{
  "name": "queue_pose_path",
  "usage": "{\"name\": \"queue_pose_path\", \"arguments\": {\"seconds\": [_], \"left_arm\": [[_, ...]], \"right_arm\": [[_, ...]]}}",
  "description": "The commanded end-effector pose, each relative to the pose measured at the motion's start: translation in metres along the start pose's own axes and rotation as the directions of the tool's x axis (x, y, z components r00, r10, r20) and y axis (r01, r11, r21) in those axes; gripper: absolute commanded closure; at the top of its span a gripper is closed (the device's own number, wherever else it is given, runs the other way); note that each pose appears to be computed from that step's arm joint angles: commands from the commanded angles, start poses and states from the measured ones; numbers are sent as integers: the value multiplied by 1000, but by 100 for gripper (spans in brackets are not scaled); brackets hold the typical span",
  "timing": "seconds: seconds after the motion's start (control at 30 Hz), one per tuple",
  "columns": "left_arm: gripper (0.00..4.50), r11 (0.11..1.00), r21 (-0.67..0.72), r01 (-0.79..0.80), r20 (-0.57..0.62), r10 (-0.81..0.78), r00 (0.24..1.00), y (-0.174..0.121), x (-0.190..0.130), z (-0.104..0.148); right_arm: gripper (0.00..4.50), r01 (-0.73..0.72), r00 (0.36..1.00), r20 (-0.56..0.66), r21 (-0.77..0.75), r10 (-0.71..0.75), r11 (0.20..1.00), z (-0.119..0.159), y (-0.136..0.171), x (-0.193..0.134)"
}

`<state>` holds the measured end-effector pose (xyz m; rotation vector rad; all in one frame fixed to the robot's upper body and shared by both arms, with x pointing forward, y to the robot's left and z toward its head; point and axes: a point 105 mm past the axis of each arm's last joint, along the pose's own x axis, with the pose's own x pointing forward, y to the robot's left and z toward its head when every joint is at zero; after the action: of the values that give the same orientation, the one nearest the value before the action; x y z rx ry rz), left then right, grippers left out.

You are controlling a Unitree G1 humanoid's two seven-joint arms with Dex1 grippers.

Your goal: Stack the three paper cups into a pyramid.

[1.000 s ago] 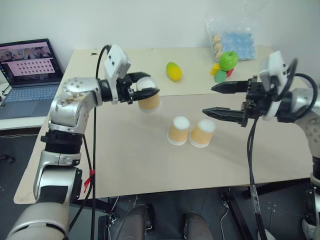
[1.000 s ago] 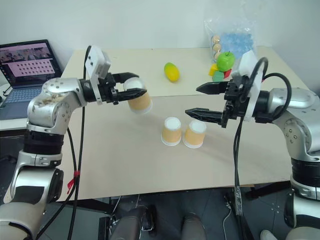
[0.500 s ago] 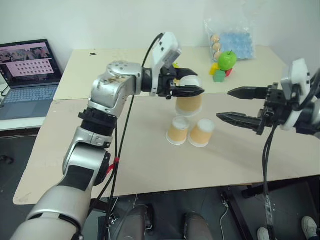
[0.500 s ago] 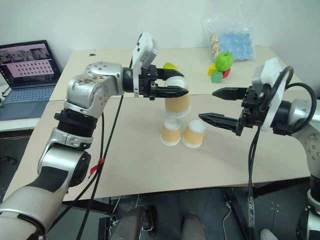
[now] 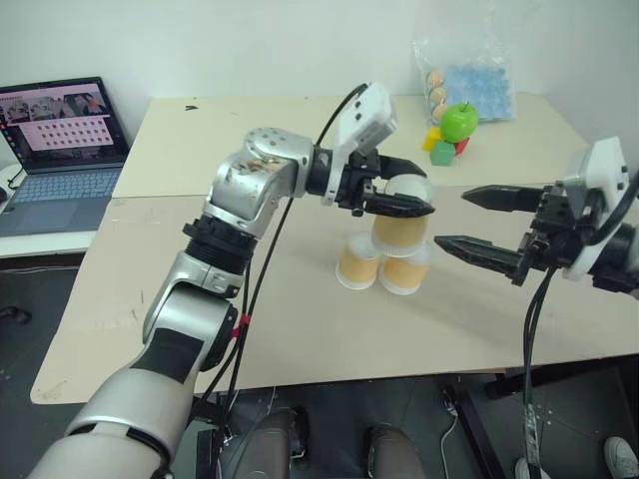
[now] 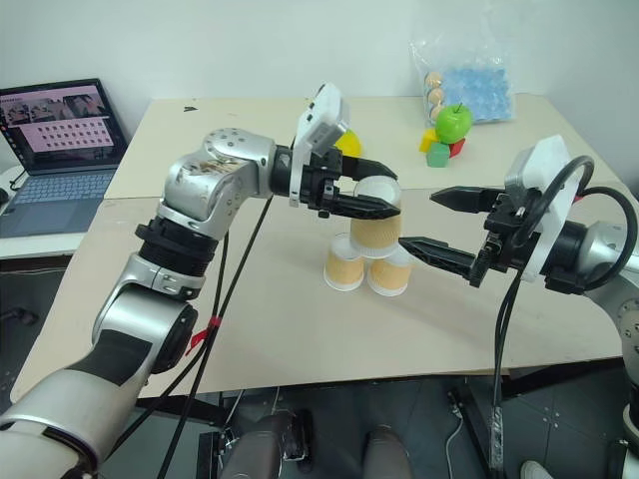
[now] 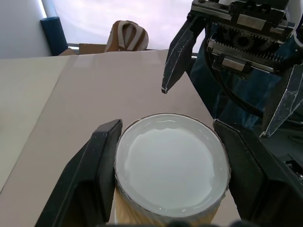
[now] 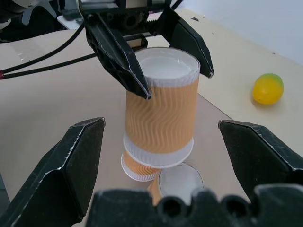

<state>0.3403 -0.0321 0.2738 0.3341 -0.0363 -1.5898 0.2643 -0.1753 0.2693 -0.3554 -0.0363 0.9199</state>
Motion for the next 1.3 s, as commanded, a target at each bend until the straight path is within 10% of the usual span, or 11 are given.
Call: {"name": "queue_pose_path", "arguments": {"seconds": [0.03, 0.63, 0.83, 1.3], "left_arm": [[181, 997, 75, 17, -3, -17, 1000, 2, 7, 10], [181, 990, 137, 36, -55, -28, 998, 15, 18, -4], [3, 991, 134, 12, -45, -6, 999, 17, 16, -3], [3, 995, 102, -13, 50, 8, 999, 19, 8, 28]], "right_arm": [[0, 36, 999, 21, -41, -35, 999, 11, 0, -6], [0, 87, 996, 20, -51, -86, 995, 12, -10, -11], [0, 91, 996, 23, -59, -90, 994, 14, -14, -10], [0, 83, 996, 26, -57, -81, 995, 14, -16, -8]]}}
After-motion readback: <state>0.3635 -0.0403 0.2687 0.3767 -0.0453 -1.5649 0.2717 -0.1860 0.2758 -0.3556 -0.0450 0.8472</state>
